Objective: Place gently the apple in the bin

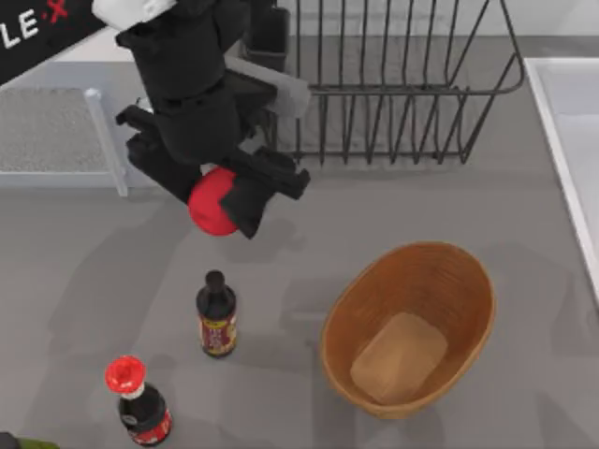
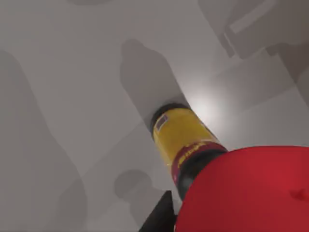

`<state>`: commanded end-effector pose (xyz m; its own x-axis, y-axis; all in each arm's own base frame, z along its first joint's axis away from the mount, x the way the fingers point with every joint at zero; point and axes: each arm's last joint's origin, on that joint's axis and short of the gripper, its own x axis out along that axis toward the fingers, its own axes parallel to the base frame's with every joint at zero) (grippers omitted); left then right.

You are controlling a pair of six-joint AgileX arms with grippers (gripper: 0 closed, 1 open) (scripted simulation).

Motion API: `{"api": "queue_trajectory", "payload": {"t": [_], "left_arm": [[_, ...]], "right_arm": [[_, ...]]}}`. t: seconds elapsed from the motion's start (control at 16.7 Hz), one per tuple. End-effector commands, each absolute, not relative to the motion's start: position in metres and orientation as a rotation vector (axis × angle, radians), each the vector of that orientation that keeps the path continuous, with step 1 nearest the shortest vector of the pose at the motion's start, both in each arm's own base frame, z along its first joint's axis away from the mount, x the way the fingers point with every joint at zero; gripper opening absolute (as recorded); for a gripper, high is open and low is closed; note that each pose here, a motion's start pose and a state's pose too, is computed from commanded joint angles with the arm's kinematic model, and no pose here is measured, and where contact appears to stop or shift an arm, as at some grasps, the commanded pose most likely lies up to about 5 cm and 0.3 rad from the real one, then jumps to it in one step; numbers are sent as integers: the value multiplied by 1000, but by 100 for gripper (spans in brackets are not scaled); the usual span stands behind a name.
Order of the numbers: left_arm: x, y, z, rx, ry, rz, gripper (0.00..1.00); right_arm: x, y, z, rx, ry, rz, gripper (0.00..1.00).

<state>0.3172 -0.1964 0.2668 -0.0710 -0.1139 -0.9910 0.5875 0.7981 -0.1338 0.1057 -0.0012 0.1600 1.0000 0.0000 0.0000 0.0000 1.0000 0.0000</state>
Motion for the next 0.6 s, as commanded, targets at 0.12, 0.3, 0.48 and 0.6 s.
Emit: {"api": "queue_trajectory", "payload": {"t": [0.12,0.3,0.48,0.6], "left_arm": [[305,-233,271,307,1542,-510,0],[284,-279,278,166,1530,-377,0],[264,-313,281,35,1529,-260,0],[255,-329,280,-30,1540,-197,0]], "right_arm": [[106,-1,160,0,0,0,100],[106,-1,160,0,0,0,100],[106,-1,160,0,0,0,100],[106,-1,160,0,0,0,100]]}}
